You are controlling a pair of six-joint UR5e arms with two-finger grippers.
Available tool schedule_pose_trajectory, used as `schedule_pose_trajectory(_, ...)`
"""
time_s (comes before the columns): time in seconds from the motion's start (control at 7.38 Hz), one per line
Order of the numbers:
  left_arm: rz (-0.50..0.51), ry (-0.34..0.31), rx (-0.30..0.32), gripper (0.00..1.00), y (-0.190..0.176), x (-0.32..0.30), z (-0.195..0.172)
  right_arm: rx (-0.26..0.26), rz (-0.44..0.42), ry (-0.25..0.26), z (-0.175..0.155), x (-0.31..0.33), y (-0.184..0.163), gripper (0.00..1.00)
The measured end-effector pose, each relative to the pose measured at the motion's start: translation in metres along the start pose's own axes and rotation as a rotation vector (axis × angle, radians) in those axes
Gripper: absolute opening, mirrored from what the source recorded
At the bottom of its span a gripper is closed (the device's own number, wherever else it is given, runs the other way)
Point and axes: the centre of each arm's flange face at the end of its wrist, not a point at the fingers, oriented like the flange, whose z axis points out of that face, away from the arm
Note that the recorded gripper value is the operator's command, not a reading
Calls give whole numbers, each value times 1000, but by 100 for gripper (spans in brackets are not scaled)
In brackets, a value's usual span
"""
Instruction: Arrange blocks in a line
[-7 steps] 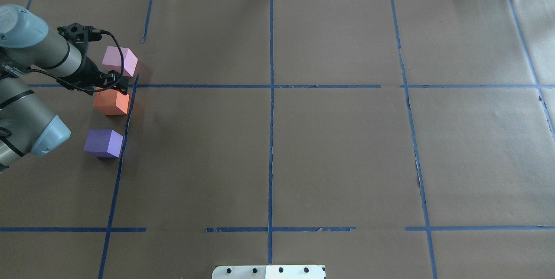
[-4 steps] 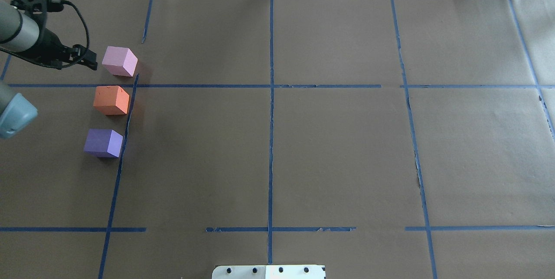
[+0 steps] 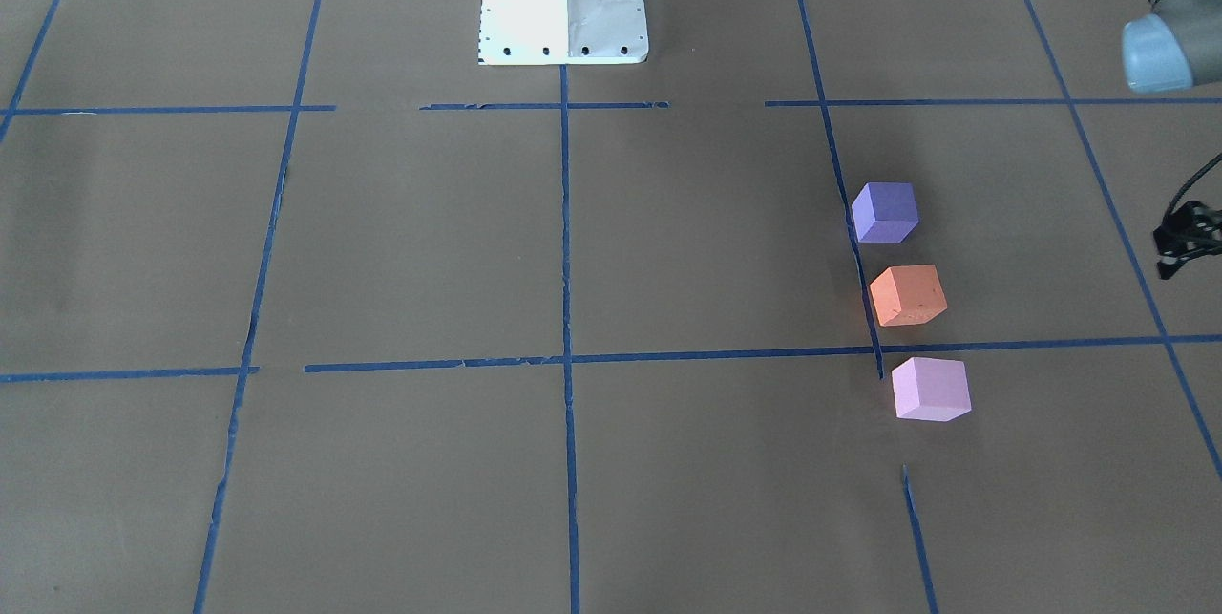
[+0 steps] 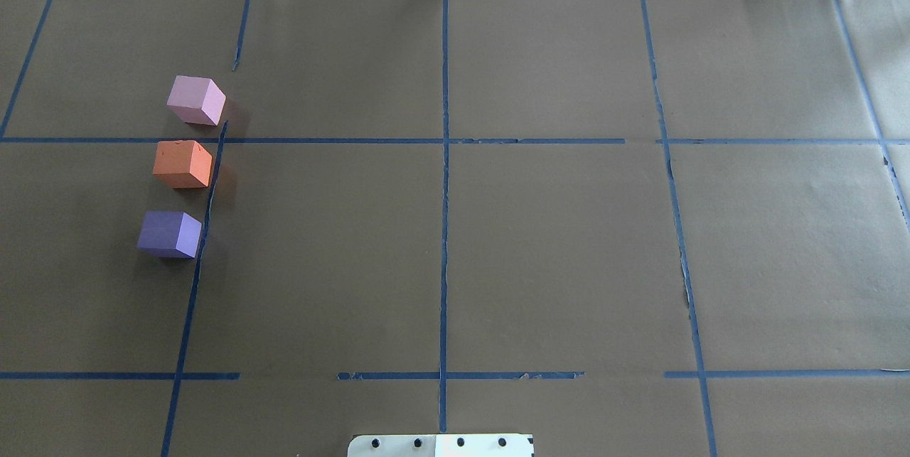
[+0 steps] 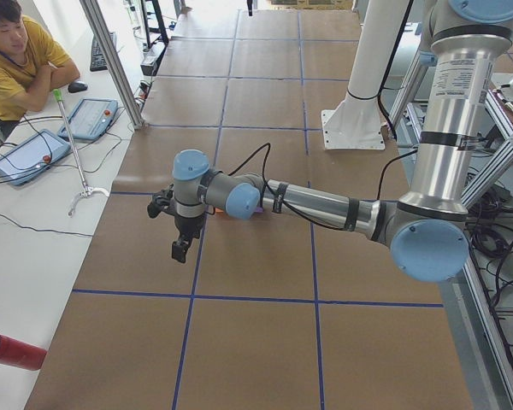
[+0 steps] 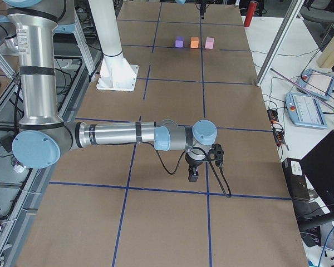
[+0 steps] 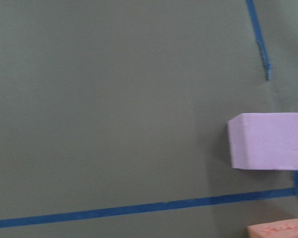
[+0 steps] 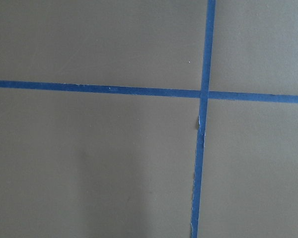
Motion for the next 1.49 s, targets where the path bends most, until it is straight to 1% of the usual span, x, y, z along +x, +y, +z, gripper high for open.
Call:
schedule_pose_trajectory(0.14,-52,1,-13,100,33,-40,-4,0,0,0,0,0,0,100)
schedule_pose_trajectory(0.27,-99,29,-13,100,58,-64,-7,0,0,0,0,0,0,100)
schedule_pose_trajectory(0.41,-122,57,-10,100,68,-72,-10,0,0,0,0,0,0,100)
schedule_pose_trajectory(0.68,-129,76,-4,100,70,-74,-12,0,0,0,0,0,0,100)
schedule_pose_trajectory(1.22,-119,81,14,100,64,-70,-19,0,0,0,0,0,0,100)
schedule_pose_trajectory(1.49,-120,82,12,100,64,-71,-17,0,0,0,0,0,0,100)
